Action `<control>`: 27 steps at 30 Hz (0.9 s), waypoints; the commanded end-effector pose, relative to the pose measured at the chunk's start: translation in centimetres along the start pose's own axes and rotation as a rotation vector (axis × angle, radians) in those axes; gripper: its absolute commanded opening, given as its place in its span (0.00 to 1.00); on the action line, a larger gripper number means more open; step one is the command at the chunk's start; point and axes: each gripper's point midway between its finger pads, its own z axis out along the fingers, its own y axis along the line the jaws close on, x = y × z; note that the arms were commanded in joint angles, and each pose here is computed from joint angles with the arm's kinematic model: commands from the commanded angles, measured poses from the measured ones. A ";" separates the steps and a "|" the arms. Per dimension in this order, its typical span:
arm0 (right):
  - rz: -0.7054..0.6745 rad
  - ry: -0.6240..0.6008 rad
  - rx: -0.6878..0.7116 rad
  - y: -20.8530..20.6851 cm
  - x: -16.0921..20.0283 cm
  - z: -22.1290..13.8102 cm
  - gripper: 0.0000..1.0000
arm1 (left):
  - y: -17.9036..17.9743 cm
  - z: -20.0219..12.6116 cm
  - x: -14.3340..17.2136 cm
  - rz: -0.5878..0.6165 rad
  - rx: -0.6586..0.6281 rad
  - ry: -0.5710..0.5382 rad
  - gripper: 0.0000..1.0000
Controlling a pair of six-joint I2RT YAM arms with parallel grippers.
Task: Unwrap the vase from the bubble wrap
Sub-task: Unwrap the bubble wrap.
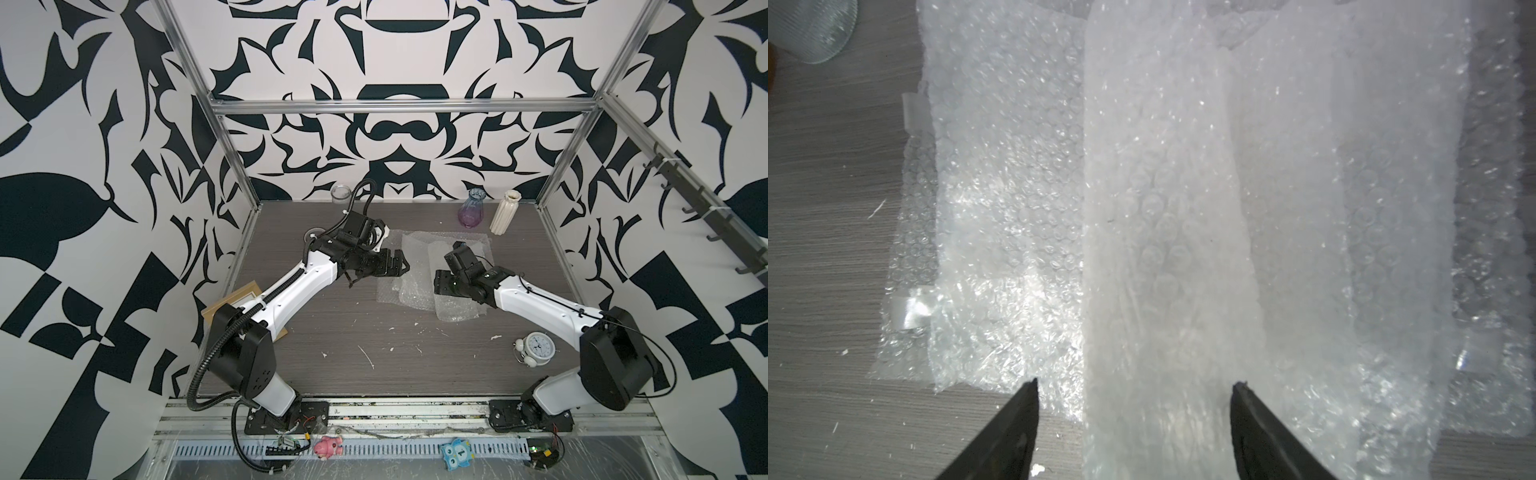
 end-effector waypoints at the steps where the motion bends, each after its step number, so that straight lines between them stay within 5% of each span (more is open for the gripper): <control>1: -0.004 -0.018 -0.037 2.4 -0.6 -0.2 0.73 | -0.3 -1.3 -0.2 0.027 -0.015 -0.029 0.99; 16: 0.103 -0.017 -0.271 11.8 0.2 1.5 0.68 | 1.9 -5.2 -2.4 0.018 -0.134 -0.183 0.99; 27: 0.118 -0.094 -0.406 14.9 -2.8 -1.3 0.66 | 3.5 -6.4 -3.4 -0.055 -0.121 -0.223 0.99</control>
